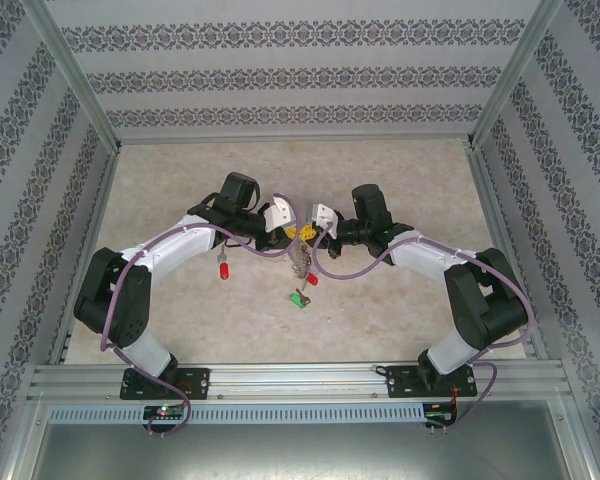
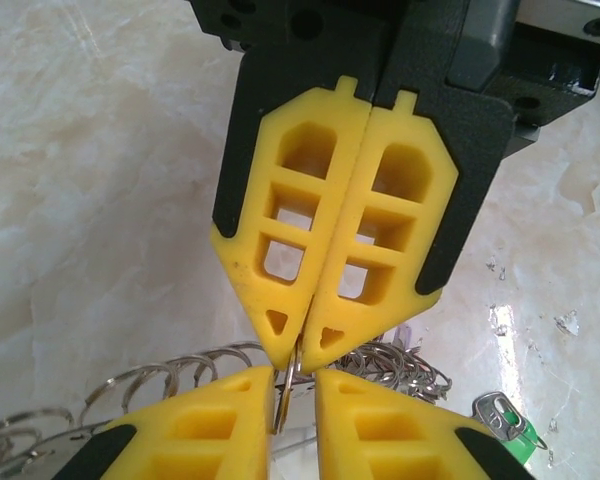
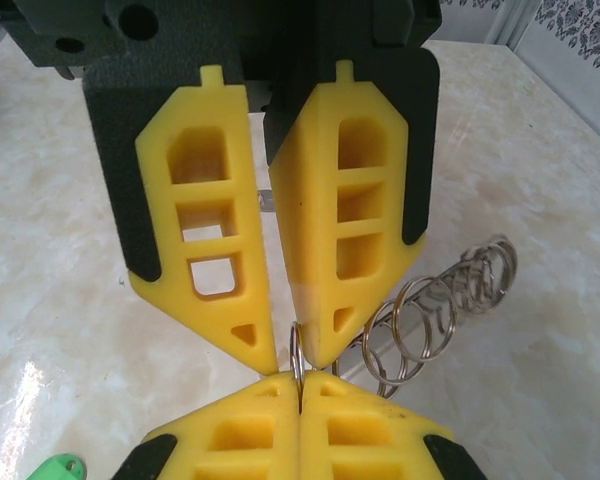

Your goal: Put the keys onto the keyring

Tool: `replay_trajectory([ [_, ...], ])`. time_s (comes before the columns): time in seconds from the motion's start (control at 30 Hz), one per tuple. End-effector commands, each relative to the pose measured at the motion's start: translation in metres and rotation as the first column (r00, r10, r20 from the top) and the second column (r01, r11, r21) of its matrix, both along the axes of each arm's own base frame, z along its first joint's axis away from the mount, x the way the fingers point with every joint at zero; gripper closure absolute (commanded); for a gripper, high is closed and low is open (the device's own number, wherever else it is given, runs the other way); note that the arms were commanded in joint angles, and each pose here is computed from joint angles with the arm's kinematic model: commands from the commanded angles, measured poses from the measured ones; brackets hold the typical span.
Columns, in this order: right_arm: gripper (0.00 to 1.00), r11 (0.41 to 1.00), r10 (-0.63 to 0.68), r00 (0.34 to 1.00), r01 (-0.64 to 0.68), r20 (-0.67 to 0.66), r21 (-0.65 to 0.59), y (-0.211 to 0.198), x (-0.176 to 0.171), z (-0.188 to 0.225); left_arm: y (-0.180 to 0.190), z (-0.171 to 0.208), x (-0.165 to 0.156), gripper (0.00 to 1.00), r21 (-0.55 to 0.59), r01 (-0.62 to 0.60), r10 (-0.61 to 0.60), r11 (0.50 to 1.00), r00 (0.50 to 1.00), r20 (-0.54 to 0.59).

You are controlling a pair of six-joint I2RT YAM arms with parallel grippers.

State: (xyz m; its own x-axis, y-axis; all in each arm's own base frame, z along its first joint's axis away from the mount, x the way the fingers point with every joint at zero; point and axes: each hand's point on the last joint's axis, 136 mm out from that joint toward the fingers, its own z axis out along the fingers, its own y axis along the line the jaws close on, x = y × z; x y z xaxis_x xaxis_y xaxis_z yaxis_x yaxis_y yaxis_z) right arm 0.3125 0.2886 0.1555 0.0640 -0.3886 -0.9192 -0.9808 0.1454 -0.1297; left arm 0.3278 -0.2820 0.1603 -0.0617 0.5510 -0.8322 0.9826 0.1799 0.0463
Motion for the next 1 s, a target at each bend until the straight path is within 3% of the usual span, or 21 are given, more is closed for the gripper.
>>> replay_trajectory([
  [0.0,1.00,0.998,0.024,0.999,-0.026,0.026,0.062,0.003,0.004,0.015,-0.005,-0.005,-0.004,0.80,-0.009,0.031,-0.031,0.999,0.999,0.009],
  [0.23,1.00,0.998,0.021,1.000,-0.022,0.020,0.065,0.002,0.005,0.015,-0.005,-0.008,-0.004,0.82,-0.028,0.017,-0.016,0.999,1.000,0.012],
  [0.37,1.00,0.998,0.018,1.000,-0.018,0.012,0.068,0.002,0.005,0.015,-0.003,-0.011,-0.002,0.77,-0.010,0.001,-0.001,1.000,1.000,0.016],
  [0.67,1.00,0.998,0.008,1.000,-0.008,0.000,0.065,0.001,0.006,0.012,-0.008,-0.007,-0.003,0.99,-0.057,0.019,-0.018,0.998,1.000,0.019],
  [0.8,1.00,0.998,-0.005,1.000,0.005,-0.005,0.066,-0.001,0.007,0.013,-0.009,-0.005,-0.002,1.00,-0.061,0.018,-0.017,0.998,1.000,0.024],
  [0.87,0.89,0.997,-0.018,1.000,0.019,-0.015,0.070,-0.004,0.007,0.015,-0.008,-0.007,-0.002,1.00,-0.065,0.010,-0.009,0.998,1.000,0.023],
  [0.97,0.82,0.994,-0.068,0.997,0.071,-0.040,0.078,-0.015,0.007,0.021,-0.008,-0.006,0.000,1.00,-0.093,-0.011,0.014,0.996,0.999,0.034],
])
